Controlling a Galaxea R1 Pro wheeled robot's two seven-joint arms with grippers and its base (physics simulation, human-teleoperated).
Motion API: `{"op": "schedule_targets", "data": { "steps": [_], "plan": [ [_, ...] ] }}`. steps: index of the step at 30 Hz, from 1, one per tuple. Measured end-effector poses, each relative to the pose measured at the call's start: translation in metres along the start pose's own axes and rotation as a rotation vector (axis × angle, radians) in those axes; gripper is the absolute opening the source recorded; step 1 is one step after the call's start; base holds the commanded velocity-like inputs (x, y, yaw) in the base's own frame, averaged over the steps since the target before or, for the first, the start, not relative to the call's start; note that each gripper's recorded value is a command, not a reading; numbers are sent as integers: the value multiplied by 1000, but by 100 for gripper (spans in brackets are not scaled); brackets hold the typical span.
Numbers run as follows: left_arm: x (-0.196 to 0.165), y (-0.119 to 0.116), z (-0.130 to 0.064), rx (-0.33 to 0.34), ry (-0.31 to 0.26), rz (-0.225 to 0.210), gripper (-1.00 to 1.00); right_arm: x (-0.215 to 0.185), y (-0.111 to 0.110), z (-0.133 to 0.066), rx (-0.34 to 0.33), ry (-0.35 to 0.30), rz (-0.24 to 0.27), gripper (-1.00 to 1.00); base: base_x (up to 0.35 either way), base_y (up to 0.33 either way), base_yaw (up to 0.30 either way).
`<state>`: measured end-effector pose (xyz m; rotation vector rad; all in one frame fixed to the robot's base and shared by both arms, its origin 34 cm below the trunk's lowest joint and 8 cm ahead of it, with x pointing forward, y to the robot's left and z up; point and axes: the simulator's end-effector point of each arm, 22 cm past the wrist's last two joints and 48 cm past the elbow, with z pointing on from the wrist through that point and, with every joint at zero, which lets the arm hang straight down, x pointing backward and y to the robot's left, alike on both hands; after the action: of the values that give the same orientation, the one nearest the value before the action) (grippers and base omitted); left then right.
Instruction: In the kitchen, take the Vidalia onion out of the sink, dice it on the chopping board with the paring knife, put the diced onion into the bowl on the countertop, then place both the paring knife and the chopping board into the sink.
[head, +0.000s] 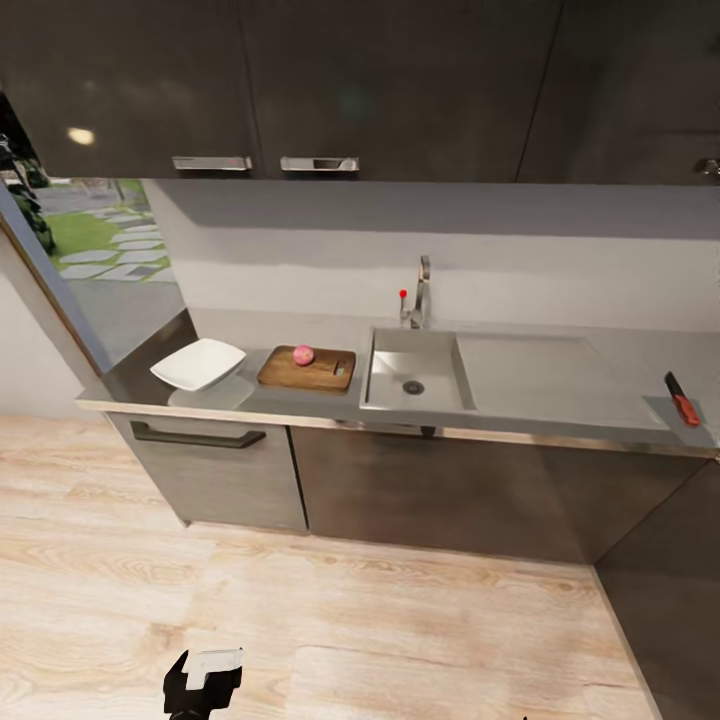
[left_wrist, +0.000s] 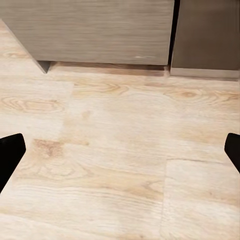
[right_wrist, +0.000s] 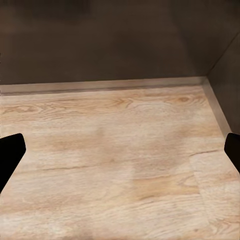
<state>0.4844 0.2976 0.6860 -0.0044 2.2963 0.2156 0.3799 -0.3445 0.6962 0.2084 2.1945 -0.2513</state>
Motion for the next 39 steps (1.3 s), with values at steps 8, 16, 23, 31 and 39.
{"op": "schedule_targets", "data": {
  "steps": [8, 16, 23, 31, 39],
  "plan": [
    [-6, 0, 0, 0, -11, -2, 100, -5, 1, 1, -1, -12, 4, 100, 0, 0, -111],
    [-12, 1, 0, -2, -23, -4, 100, -9, 2, 1, -3, -23, 7, 100, 0, 0, -146],
    [-17, 1, -1, -2, -33, -6, 100, -13, 2, 2, -4, -33, 10, 100, 0, 0, -149],
    [-23, 1, -1, -3, -45, -8, 100, -18, 3, 3, -5, -45, 12, 100, 0, 0, -149],
    [-29, 2, -2, -4, -57, -10, 100, -23, 3, 4, -5, -56, 15, 100, 0, 0, -89]
  ]
}}
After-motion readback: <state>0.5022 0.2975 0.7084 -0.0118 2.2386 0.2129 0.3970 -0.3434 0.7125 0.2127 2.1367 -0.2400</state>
